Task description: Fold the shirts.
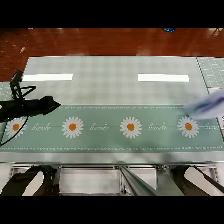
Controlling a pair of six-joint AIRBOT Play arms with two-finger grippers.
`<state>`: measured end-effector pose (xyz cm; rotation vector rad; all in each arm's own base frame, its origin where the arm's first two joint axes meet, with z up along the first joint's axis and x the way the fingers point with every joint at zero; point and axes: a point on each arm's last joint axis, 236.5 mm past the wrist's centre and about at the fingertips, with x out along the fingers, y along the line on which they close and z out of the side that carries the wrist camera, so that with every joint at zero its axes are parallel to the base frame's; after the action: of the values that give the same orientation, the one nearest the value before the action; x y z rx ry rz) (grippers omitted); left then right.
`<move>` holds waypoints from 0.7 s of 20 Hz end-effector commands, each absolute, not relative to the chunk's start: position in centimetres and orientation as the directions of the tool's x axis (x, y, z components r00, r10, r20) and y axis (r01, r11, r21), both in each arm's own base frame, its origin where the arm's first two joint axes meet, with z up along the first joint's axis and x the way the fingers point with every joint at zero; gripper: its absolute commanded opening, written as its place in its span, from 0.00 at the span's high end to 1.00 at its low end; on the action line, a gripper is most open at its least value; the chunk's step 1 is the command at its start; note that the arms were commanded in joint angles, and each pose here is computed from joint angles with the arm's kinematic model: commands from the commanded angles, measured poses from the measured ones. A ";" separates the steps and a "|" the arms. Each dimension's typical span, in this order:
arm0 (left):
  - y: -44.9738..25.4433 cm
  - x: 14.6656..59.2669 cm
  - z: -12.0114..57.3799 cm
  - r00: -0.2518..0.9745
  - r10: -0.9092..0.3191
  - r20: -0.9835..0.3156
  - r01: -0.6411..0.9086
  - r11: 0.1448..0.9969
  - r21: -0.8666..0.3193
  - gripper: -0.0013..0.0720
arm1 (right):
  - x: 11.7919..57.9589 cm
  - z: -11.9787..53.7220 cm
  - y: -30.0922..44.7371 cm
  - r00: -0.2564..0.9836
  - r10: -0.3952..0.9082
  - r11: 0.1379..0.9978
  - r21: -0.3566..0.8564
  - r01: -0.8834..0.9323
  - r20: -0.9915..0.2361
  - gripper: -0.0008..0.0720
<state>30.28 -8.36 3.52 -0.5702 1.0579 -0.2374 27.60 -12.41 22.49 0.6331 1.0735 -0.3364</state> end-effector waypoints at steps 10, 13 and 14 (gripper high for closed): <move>-10.9 29.5 3.5 0.442 -0.487 -0.753 -0.012 0.836 -0.548 0.96 | -2.8 6.2 -17.0 -0.443 -0.081 0.131 -0.450 0.883 -0.893 0.49; -11.8 30.4 4.0 0.479 -0.486 -0.731 0.024 0.840 -0.542 0.96 | -1.7 4.8 -17.9 -0.398 -0.114 0.156 -0.412 0.898 -0.910 0.42; -11.5 31.2 4.4 0.508 -0.475 -0.719 0.025 0.842 -0.538 0.96 | -0.4 4.8 -18.9 -0.345 -0.156 0.169 -0.369 0.914 -0.926 0.42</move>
<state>30.02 -11.21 3.74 -0.5184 1.0576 -0.3156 -0.27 -17.46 5.63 0.8179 1.5152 -1.3337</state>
